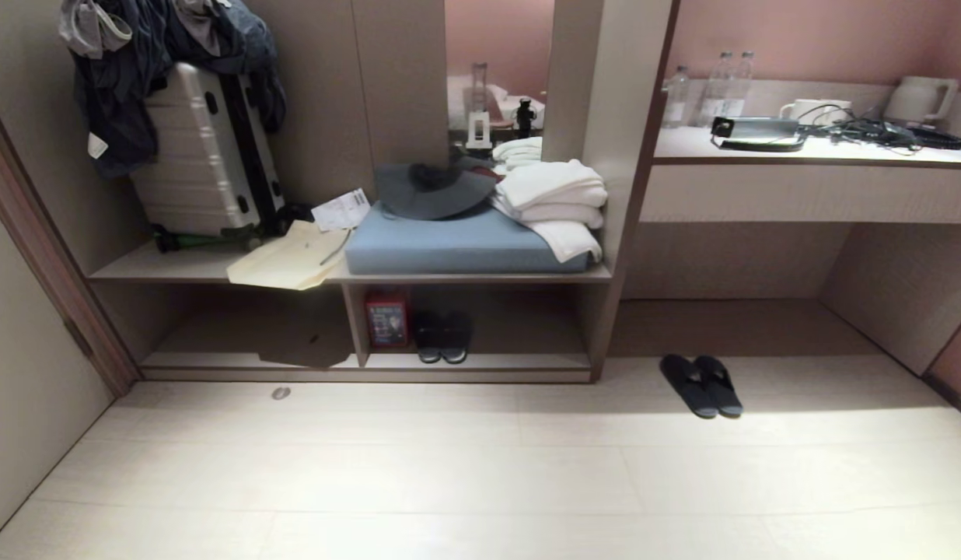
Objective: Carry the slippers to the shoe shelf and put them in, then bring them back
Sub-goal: Pick up the slippers on the floor
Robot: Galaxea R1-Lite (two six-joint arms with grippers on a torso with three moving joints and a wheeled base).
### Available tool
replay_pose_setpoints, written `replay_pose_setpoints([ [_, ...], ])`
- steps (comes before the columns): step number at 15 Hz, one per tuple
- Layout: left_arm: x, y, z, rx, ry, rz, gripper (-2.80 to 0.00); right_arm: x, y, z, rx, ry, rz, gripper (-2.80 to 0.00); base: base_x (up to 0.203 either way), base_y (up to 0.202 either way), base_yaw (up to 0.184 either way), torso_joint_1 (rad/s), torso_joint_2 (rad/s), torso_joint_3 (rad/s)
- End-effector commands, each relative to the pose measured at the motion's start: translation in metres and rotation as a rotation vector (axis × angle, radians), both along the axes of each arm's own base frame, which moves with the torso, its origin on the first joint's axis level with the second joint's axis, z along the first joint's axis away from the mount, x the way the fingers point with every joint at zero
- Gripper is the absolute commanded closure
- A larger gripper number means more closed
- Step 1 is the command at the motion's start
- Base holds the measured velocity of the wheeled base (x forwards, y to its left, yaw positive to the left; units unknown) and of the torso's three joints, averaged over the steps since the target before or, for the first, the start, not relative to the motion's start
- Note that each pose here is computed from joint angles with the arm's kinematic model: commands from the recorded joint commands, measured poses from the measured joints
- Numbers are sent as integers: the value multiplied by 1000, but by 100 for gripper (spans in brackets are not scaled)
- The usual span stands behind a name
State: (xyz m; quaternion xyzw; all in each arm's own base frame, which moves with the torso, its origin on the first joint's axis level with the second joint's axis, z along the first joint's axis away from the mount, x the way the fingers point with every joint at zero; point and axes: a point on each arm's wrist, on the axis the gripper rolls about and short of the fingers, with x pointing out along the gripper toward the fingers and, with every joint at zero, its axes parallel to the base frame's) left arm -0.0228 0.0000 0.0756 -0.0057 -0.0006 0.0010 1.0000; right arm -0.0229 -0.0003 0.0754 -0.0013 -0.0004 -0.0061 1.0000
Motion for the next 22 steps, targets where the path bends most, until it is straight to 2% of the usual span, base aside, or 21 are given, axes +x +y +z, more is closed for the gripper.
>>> replay_pose_setpoints([
  [1, 0, 0, 0, -1, 1, 1, 0, 0, 0, 0, 0, 1, 0, 0, 196, 0, 1, -1, 2, -2],
  [22, 0, 0, 0, -1, 0, 1, 0, 0, 0, 0, -7, 1, 6, 0, 196, 0, -1, 3, 2, 2],
])
